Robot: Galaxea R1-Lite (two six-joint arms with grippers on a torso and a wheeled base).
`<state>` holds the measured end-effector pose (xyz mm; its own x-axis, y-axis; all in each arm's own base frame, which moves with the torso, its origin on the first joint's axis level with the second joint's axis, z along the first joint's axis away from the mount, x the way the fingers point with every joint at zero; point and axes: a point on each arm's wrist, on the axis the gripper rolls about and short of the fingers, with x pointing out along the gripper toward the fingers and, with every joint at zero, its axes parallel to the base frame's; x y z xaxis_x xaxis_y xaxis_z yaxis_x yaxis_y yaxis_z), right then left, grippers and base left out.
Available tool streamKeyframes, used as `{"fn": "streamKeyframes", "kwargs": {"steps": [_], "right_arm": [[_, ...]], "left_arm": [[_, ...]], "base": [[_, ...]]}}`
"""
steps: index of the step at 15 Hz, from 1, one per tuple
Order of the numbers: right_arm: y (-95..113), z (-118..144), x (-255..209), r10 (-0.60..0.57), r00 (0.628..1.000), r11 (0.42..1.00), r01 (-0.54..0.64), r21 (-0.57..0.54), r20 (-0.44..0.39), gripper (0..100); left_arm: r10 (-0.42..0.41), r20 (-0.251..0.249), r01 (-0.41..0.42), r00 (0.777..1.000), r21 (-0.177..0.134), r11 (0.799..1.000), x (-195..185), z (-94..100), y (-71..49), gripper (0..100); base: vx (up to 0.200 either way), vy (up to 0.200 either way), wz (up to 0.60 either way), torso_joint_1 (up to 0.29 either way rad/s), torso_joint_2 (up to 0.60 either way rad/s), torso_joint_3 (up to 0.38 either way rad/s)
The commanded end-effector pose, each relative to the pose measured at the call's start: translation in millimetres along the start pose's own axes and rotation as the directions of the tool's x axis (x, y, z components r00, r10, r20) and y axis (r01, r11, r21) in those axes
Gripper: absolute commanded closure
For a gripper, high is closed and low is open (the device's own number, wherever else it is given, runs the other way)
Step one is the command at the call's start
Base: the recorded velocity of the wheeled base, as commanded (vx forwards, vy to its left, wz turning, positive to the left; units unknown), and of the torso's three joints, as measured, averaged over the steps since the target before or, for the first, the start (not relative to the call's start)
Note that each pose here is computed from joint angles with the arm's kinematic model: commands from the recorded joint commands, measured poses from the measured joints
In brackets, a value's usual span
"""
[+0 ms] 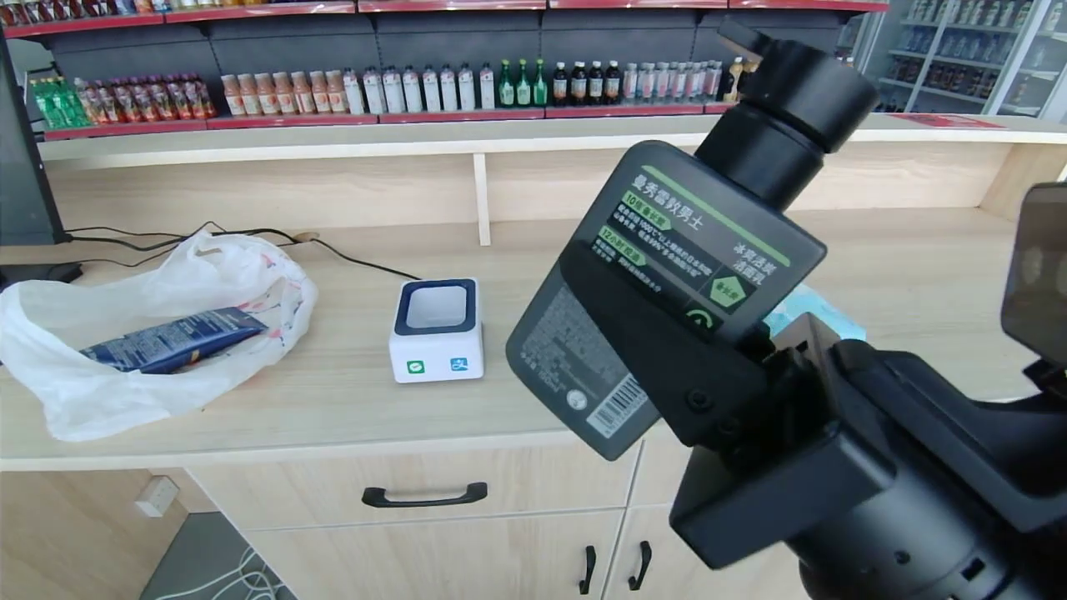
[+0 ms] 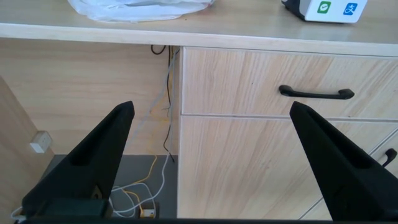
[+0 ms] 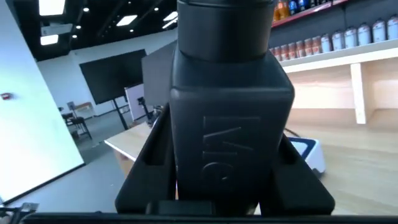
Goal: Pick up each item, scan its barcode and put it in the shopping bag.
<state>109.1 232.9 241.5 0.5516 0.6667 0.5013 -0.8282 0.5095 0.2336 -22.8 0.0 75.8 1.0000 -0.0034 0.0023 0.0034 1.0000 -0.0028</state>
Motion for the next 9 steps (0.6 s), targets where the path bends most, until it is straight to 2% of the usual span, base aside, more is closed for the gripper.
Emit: {"fn": "streamKeyframes", "kwargs": {"steps": [1,5,9], "right_arm": [[12,5,-3,0.04,0.999,0.997,-0.04,0.059,0.014,100],[16,18,7,0.045,0.996,0.991,-0.054,0.126,0.076,100],[12,22,6,0.034,0.996,0.991,-0.045,0.124,0.086,100]], "left_arm": [[0.0,0.001,0.0,1.0,0.0,1.0,0,0.0,0.0,0],[0.0,0.001,0.0,1.0,0.0,1.0,0,0.0,0.0,0],[0.0,0.001,0.0,1.0,-0.002,1.0,0,0.0,0.0,0]], "base": [[0.0,0.0,0.0,0.0,0.0,0.0],[0.0,0.0,0.0,0.0,0.0,0.0],[0.0,0.0,0.0,0.0,0.0,0.0]]}}
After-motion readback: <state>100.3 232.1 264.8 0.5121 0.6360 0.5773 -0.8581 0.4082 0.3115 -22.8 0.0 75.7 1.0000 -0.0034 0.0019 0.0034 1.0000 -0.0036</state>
